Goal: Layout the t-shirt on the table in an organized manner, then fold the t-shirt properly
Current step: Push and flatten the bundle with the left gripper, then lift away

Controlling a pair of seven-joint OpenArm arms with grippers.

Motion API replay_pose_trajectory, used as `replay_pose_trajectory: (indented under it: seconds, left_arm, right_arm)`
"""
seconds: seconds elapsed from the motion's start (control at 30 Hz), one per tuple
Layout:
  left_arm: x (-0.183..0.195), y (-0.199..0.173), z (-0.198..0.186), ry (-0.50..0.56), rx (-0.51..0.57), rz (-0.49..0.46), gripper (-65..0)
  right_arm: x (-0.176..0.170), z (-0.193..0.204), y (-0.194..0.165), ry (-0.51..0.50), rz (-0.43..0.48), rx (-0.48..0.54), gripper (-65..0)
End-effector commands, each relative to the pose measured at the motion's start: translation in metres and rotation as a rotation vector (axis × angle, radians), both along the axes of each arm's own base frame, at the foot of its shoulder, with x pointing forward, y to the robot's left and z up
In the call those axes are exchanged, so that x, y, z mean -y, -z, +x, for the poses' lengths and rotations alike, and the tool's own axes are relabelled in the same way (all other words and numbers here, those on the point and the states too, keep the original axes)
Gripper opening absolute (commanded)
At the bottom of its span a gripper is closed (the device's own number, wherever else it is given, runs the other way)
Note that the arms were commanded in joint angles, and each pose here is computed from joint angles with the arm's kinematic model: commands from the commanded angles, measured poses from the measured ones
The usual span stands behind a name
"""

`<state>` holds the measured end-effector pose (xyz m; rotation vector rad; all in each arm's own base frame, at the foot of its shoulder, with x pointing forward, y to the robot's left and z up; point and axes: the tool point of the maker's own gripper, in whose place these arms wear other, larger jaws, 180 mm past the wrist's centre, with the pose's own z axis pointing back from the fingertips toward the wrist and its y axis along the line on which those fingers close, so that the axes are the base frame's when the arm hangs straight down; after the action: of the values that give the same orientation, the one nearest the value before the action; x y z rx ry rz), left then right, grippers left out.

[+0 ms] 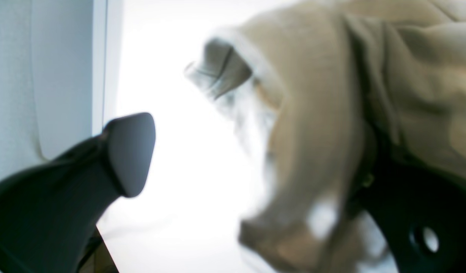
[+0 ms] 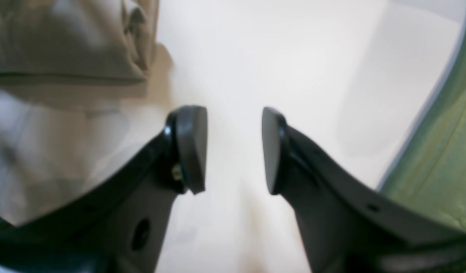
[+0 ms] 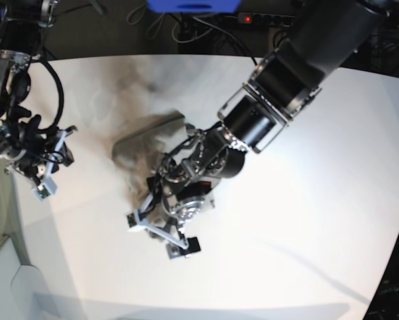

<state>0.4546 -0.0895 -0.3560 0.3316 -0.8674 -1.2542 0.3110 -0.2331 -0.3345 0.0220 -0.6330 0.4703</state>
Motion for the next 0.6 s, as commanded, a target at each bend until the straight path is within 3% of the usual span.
replay_pose_trajectory:
  seconds: [0.0, 0.2, 0.57]
  left_arm:
    - [0.004, -0.027, 0.016, -0.010, 0.060, -0.005, 0.0]
    - [-0.011, -0.032, 0.024, -0.080, 0.048, 0.001, 0.0]
    - [-0.106, -0.078, 0.053, -0.485, 0.028, -0.327, 0.0]
  right_arm:
    - [0.003, 0.009, -0.015, -0.007, -0.007, 0.053, -39.9]
    - [0.003, 0.011, -0.017, -0.006, -0.006, 0.058, -39.9]
    - [-0.011, 0.016, -0.017, -0.030, 0.015, 0.065, -39.9]
